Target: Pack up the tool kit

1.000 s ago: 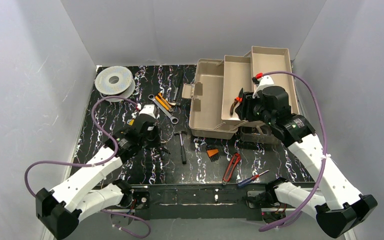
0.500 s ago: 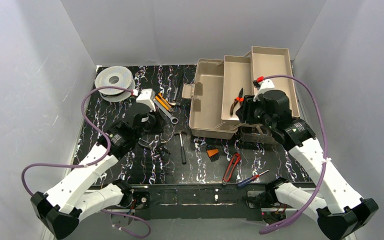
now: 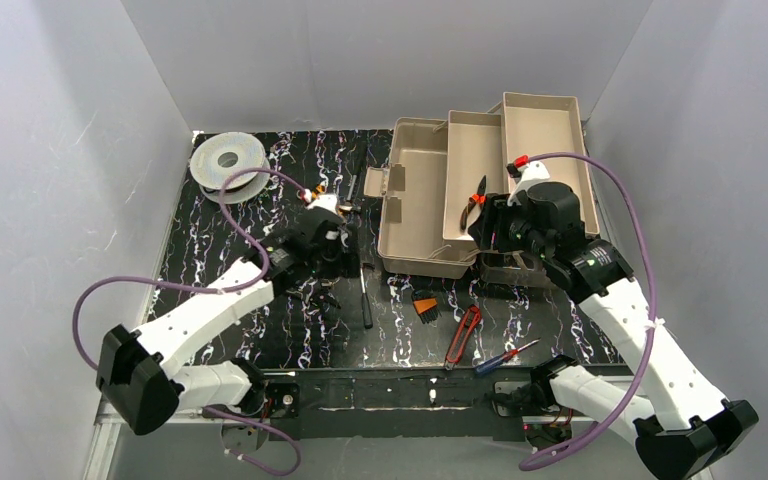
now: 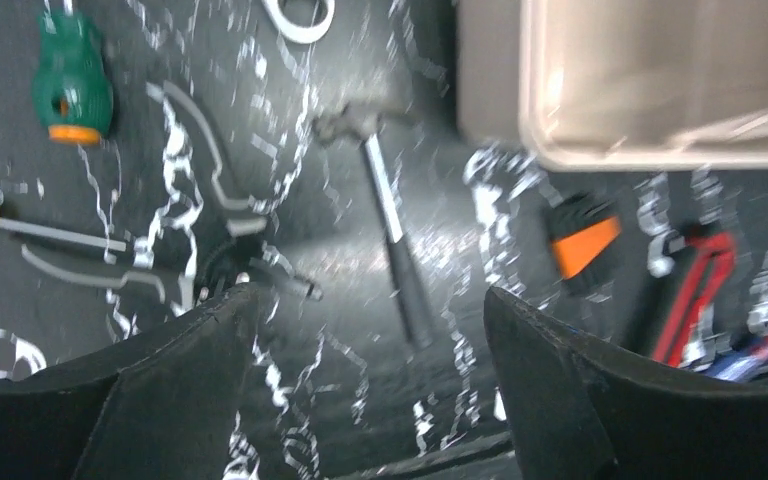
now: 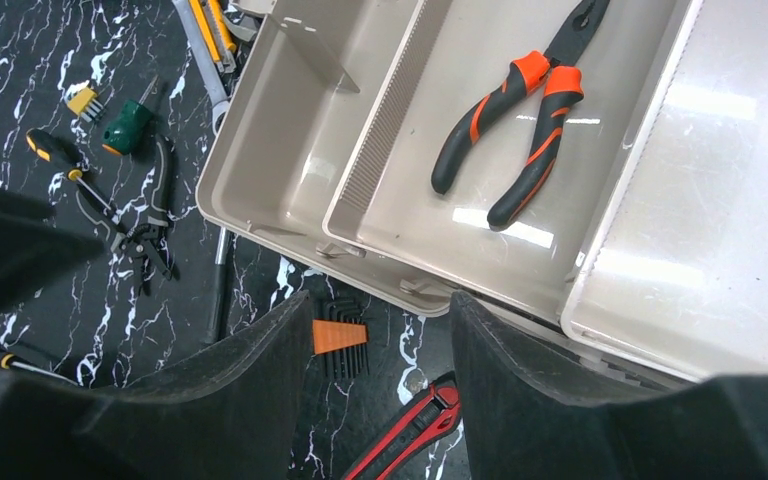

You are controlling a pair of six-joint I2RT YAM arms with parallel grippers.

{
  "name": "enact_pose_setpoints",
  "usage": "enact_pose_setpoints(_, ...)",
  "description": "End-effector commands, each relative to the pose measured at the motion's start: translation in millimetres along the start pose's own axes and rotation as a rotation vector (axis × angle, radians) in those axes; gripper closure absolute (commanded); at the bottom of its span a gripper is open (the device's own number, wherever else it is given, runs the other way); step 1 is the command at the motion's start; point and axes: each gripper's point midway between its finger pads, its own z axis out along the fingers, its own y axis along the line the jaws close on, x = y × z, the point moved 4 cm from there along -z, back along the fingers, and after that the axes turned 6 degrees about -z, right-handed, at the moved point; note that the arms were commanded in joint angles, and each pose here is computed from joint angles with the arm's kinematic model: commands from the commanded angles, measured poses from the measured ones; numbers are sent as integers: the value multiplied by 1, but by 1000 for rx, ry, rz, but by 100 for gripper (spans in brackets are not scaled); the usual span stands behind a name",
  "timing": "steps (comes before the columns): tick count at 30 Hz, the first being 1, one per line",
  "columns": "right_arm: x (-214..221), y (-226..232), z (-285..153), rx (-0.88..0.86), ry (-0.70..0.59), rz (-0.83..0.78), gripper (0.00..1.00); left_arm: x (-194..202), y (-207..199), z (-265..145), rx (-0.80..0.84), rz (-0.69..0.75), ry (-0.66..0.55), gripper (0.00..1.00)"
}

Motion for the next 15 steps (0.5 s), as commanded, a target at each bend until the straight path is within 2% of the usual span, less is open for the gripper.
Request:
enact_pose_setpoints(1,-9,2,-6,-13,-50,0,39,46,18,8,-190,89,114,16)
enact_pose_setpoints(7,-10,3,-9,-17,-55,3,39,77,-4,28,-230,175,167,2)
enact_pose_setpoints(12,-7,1,-14,-6,-63,7,41,98,-12,58,-348,219,249,2)
enact_pose_setpoints(15,-6,-1,-19,0,-71,8,41,105,-11,73,-416,226,273,13)
